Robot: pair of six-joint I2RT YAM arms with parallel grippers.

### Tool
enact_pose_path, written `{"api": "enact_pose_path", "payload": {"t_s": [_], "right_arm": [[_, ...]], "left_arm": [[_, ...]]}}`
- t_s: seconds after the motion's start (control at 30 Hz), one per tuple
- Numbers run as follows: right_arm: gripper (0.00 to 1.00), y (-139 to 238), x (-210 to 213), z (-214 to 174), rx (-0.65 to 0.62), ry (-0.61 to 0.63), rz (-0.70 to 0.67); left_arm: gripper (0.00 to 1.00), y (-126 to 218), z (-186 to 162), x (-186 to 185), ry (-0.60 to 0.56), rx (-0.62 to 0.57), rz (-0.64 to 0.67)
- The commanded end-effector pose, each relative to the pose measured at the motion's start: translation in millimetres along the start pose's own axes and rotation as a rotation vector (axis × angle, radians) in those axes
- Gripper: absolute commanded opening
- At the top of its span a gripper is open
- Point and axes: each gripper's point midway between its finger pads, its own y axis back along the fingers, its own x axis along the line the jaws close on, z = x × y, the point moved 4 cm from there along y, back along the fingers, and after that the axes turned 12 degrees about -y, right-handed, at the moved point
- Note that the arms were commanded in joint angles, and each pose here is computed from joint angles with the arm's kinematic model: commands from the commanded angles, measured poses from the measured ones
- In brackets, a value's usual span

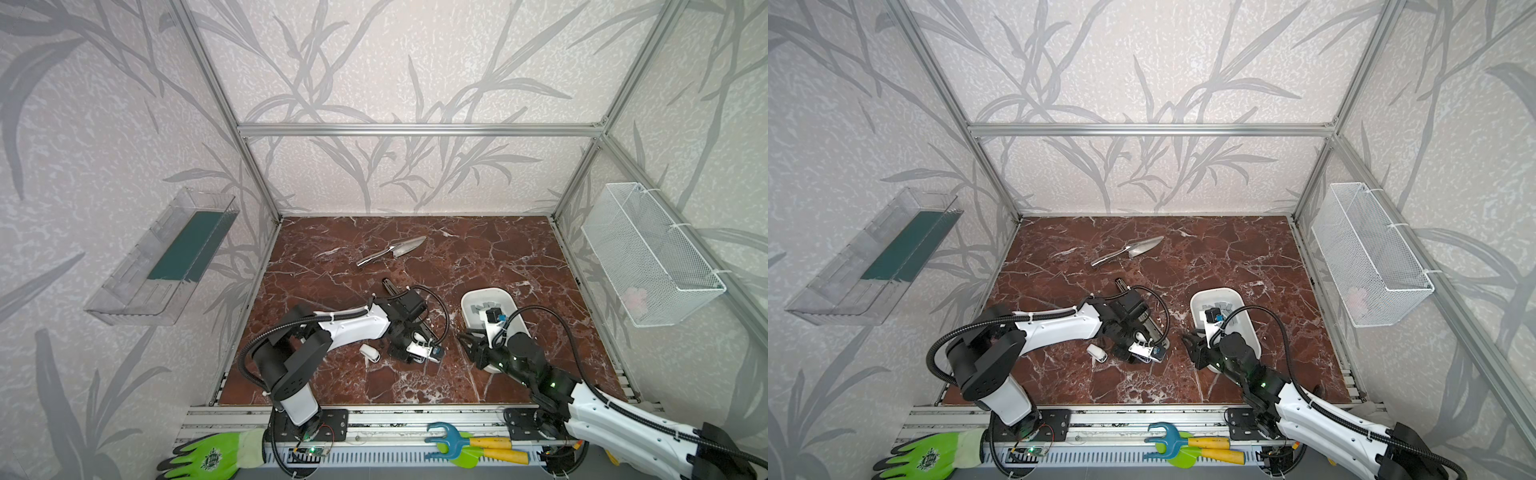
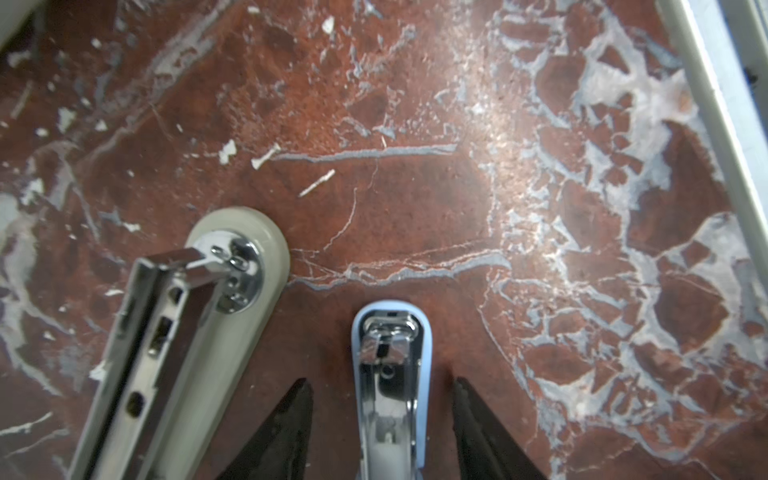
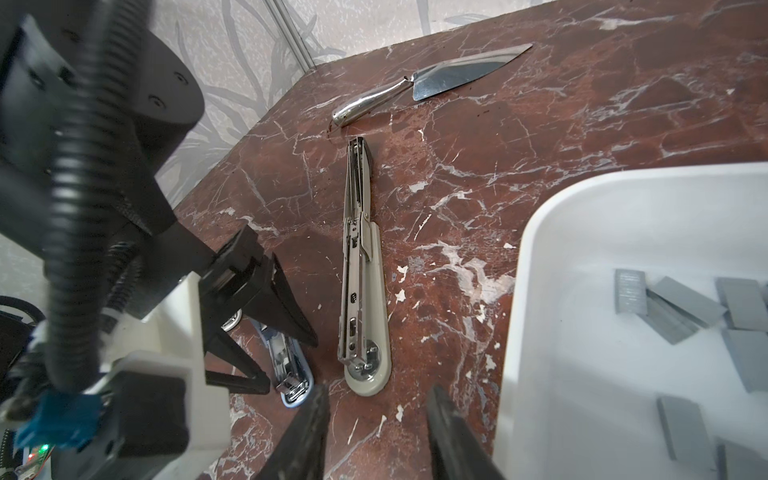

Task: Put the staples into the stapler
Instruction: 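Move the left gripper over the small white stapler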

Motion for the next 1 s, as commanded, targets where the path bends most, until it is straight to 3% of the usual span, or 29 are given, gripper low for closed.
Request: {"api": "enact_pose_path", "payload": {"t_s": [0.0, 0.13, 0.23, 0.27, 0.4, 0.47, 0.57, 0.7, 0.8, 0.9, 0.97], "right_arm": [[0.41, 2, 12, 21, -0.074, 0.014, 0.027], [0.42, 3, 12, 23, -0.087, 0.034, 0.020], [0.43, 5, 14, 25, -0.077, 0.082, 0.014], [0.44, 6, 16, 26, -0.074, 0.101, 0.017], [0.47, 8, 26, 29, -0.081, 0.174, 0.079], [0.49, 9, 31, 30, -0.084, 0.202, 0.106], [0.50, 10, 37, 31, -0.083, 0.230, 0.134], [0.51, 9, 40, 31, -0.081, 0.244, 0.154], [0.51, 7, 39, 31, -0.077, 0.244, 0.149], [0.51, 7, 38, 28, -0.066, 0.243, 0.148], [0.51, 8, 37, 26, -0.063, 0.242, 0.152]], "left_arm": [[0.70, 11, 5, 6, -0.009, -0.012, 0.043], [0.72, 25, 10, 8, -0.001, -0.016, 0.075], [0.77, 41, 13, 12, -0.024, -0.029, 0.197], [0.99, 48, 15, 18, 0.010, -0.041, 0.279], [0.99, 82, 13, 31, 0.075, -0.055, 0.630], [0.99, 108, 13, 36, 0.199, -0.116, 0.796], [0.99, 142, 16, 31, 0.319, -0.192, 0.917], [0.99, 169, 15, 22, 0.454, -0.276, 1.012], [0.99, 170, 14, 18, 0.490, -0.311, 1.028], [0.78, 152, 1, 13, 0.506, -0.162, 0.920], [0.70, 137, -10, 8, 0.510, -0.038, 0.834]]}}
